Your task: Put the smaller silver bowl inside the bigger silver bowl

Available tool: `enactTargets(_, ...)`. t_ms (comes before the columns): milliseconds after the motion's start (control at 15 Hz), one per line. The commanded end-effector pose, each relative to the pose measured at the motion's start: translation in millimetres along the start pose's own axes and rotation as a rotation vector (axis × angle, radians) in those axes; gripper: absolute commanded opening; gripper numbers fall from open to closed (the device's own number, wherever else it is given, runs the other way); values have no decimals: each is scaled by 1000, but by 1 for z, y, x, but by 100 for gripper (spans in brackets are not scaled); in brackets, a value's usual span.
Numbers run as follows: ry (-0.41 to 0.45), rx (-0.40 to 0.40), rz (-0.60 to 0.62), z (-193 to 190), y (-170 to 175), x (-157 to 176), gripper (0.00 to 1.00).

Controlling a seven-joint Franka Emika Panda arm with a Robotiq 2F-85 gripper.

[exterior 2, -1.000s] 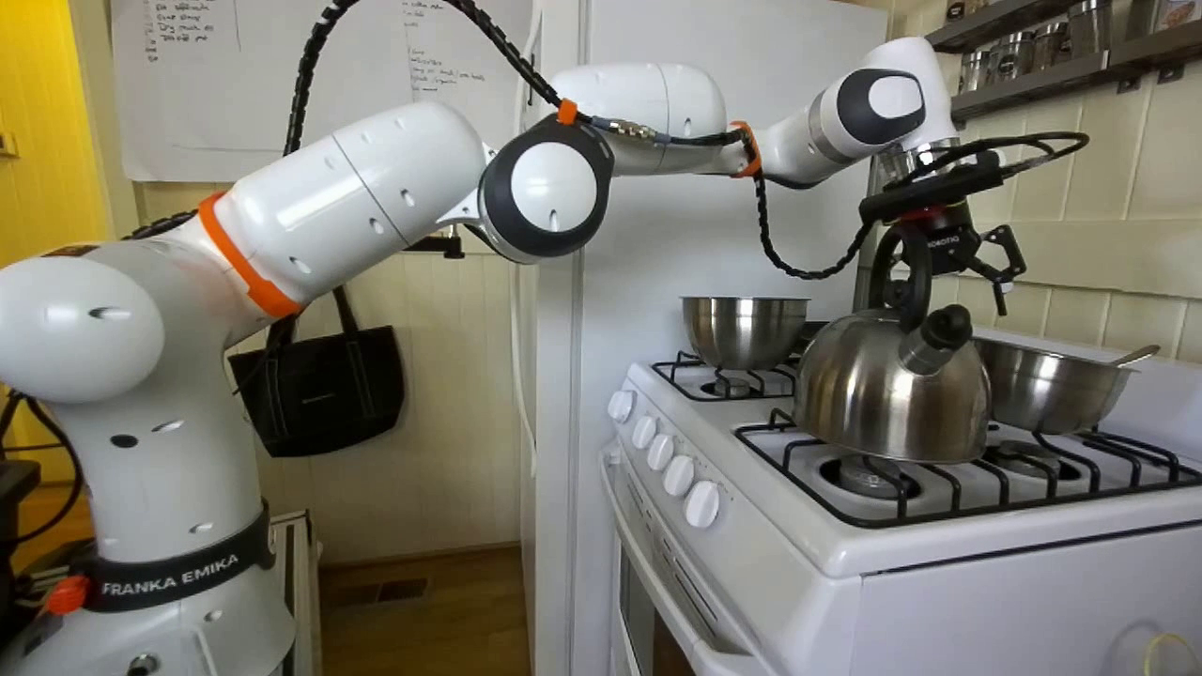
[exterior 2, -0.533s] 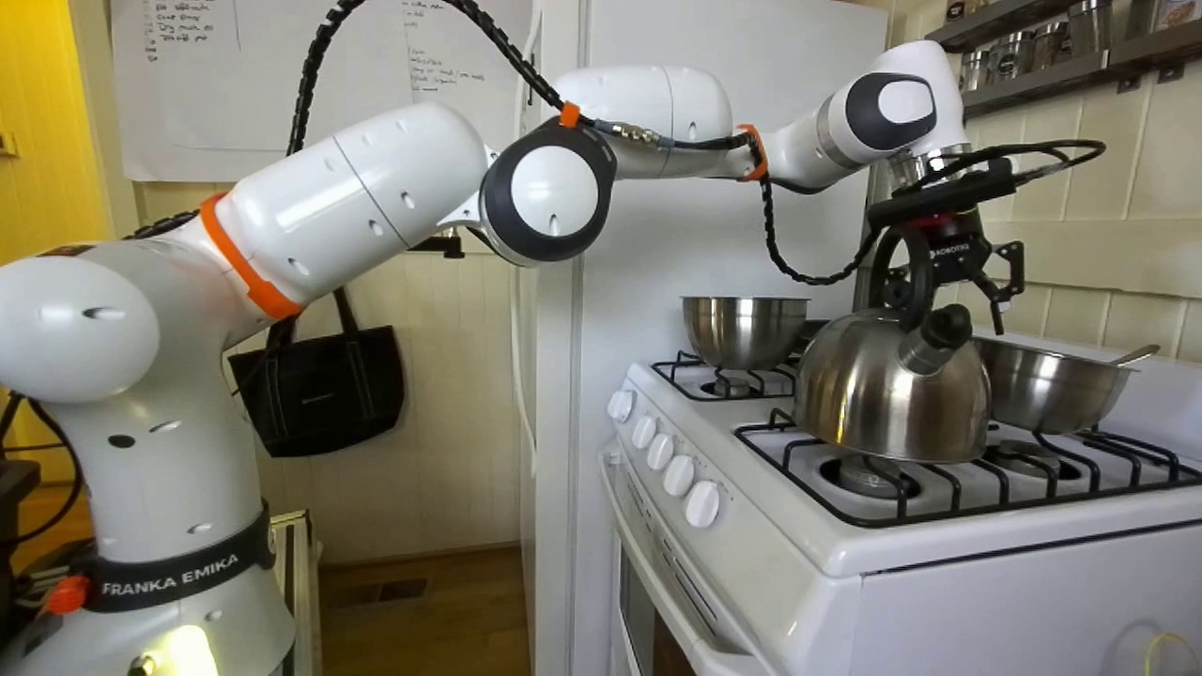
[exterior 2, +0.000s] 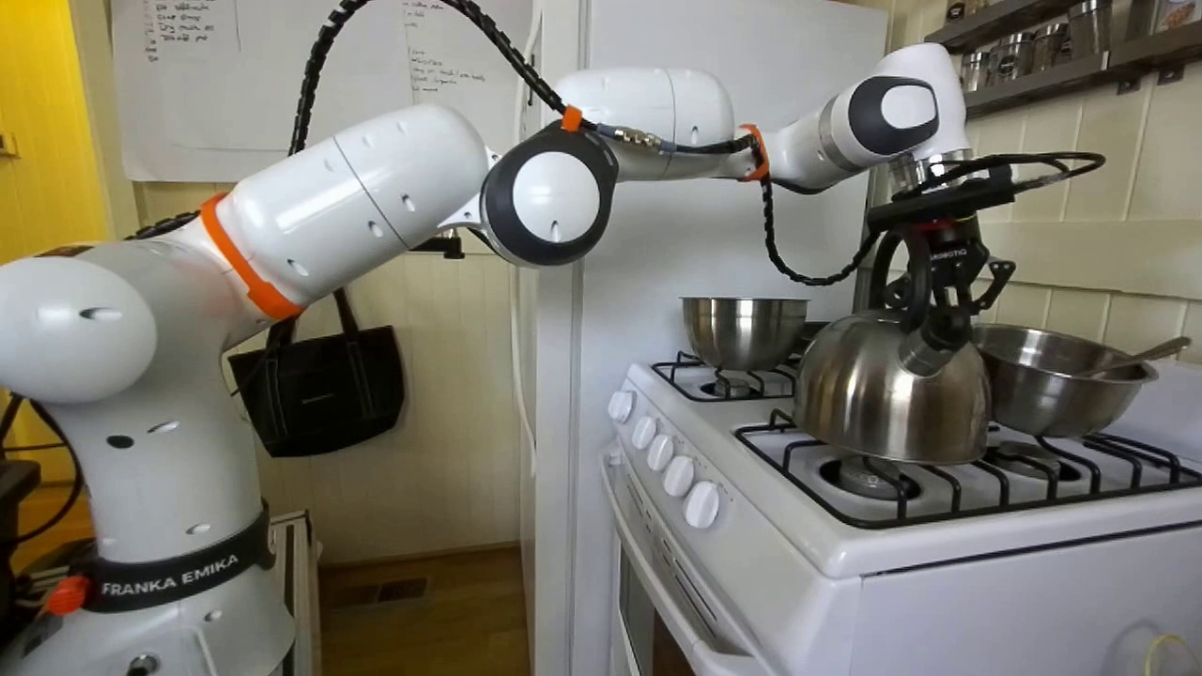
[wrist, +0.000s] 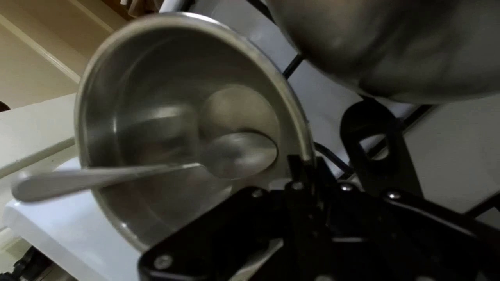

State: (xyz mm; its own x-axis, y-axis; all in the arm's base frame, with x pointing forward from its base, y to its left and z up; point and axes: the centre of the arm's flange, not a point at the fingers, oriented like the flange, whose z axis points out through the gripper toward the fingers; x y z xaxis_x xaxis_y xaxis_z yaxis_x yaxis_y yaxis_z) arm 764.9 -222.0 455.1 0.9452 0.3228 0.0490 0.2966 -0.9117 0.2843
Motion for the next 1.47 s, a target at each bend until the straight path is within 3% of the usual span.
enactTargets(0, -12, 49, -11, 2, 29, 35, 2)
enactTargets(267, -41, 36, -18, -13, 18, 30, 2)
enactTargets(533, -129, -18, -29, -46, -7, 26, 2)
enactTargets(1000, -192, -195, -28, -96, -32, 42, 2)
enactTargets(1400, -202, -409, -75, -136, -81, 70, 2)
